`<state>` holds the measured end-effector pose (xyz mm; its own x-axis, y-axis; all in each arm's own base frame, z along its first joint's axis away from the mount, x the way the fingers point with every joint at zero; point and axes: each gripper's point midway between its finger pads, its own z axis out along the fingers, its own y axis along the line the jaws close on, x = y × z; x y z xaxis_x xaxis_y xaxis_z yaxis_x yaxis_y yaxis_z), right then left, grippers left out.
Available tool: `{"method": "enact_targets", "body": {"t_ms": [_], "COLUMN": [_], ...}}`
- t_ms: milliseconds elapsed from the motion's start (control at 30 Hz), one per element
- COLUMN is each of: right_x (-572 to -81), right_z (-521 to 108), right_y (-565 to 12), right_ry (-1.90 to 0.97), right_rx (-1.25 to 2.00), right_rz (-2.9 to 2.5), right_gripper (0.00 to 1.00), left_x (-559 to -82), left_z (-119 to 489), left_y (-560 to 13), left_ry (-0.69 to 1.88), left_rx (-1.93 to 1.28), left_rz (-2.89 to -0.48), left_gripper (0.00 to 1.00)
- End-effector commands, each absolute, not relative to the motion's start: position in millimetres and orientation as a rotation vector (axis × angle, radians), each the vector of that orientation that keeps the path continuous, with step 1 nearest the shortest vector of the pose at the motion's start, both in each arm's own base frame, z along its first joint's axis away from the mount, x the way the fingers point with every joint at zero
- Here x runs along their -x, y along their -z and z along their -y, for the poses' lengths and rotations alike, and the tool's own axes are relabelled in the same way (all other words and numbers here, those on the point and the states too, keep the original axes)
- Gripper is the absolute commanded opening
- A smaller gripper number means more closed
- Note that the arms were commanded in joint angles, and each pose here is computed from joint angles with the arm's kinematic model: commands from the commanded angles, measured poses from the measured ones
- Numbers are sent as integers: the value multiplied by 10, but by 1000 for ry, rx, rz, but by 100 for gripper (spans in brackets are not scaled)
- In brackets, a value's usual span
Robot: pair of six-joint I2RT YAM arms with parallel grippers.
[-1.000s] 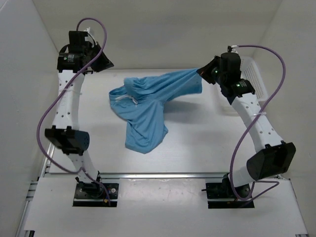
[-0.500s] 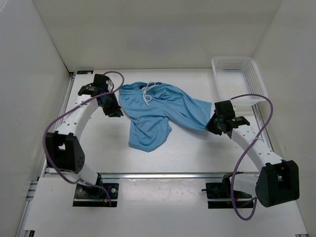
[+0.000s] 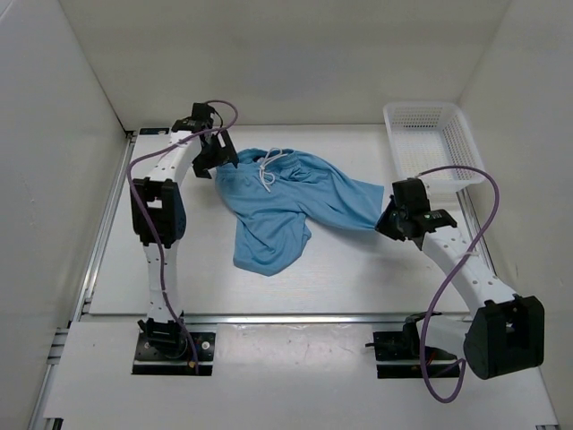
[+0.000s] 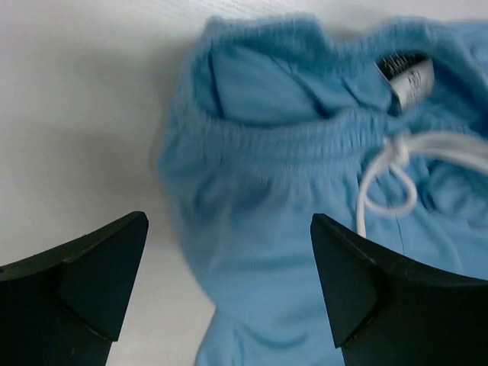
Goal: Fold and stack the shorts
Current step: Flatten the shorts out
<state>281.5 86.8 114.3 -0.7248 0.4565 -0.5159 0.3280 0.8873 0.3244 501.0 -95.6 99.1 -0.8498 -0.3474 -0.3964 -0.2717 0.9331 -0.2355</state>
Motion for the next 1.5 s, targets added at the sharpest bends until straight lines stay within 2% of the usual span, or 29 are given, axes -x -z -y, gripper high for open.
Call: {"method": "enact_targets", "body": {"t_ms": [0, 33, 67, 100, 133, 167, 200, 233, 267, 367, 433, 467, 500, 700, 733, 833, 1033, 1133, 1267, 1333, 1367, 1400, 1433, 1467], "right_x": [-2948, -2950, -3041, -2988, -3041, -3041, -3034, -3027, -3037, -2973, -2743, -2669, -2518, -2219, -2176, -2187, -2226, -2306, -2313, -2319, -2307, -2358, -2351, -2409], "right_z": [-881, -874, -865, -835, -882, -891, -1010, -1093, -1205, -1918, -2542, -2759, -3107, -4164, -4273, -4557, -4781, -4878, -4932, -4918, -4902, -4803, -4738, -4655], "right_y": [-1414, -1424, -1612, -1582, -1772, -1866, -1934, -1986, -2050, -1973, -1896, -1683, -1748, -1337, -1114, -1065, -684, -575, -258, -175, -187, -133, -121, -290], "right_ry": [-296, -292, -270, -212, -193, -166, -170, -183, -204, -326, -417, -397, -436, -557, -542, -565, -545, -535, -503, -465, -457, -411, -388, -387], "right_rx": [-435, -401, -342, -324, -285, -244, -196, -151, -115, 111, 321, 413, 516, 766, 804, 830, 803, 761, 714, 691, 682, 665, 644, 598], "right_rz": [-2407, -2432, -2416, -2470, -2432, -2409, -2393, -2383, -2374, -2410, -2414, -2461, -2422, -2434, -2472, -2450, -2510, -2512, -2581, -2615, -2628, -2641, -2649, -2629], "right_gripper": [8, 27, 80, 96, 100, 100, 100, 100, 100, 100, 100, 100, 100, 91, 89, 91, 91, 85, 69, 50, 36, 11, 2, 0], "left_x": [-5272, -5319, -5359, -5380, -5437, -5449, -5471, -5470, -5471, -5435, -5392, -5324, -5301, -5119, -5090, -4987, -4920, -4897, -4838, -4818, -4814, -4811, -4796, -4796], "left_z": [870, 893, 914, 936, 992, 1013, 1016, 1012, 1031, 1022, 966, 957, 904, 840, 818, 807, 730, 705, 654, 633, 632, 653, 656, 604], "left_y": [-832, -785, -757, -655, -762, -747, -782, -782, -857, -1050, -1288, -1283, -1349, -1574, -1604, -1527, -1648, -1636, -1675, -1685, -1714, -1717, -1688, -1737], "left_ry": [148, 159, 170, 179, 225, 240, 243, 240, 258, 263, 270, 266, 265, 272, 258, 247, 229, 210, 205, 221, 223, 239, 240, 239], "left_rx": [430, 428, 413, 412, 399, 396, 394, 380, 374, 355, 361, 363, 374, 358, 362, 370, 355, 349, 361, 382, 380, 376, 389, 401], "left_rz": [-2659, -2665, -2669, -2688, -2664, -2666, -2655, -2657, -2646, -2620, -2583, -2596, -2587, -2581, -2582, -2622, -2605, -2614, -2617, -2617, -2607, -2609, -2616, -2603], "left_gripper": [100, 100, 98, 93, 85, 69, 28, 13, 10, 10, 10, 10, 10, 10, 10, 10, 10, 10, 10, 10, 10, 10, 10, 10]}}
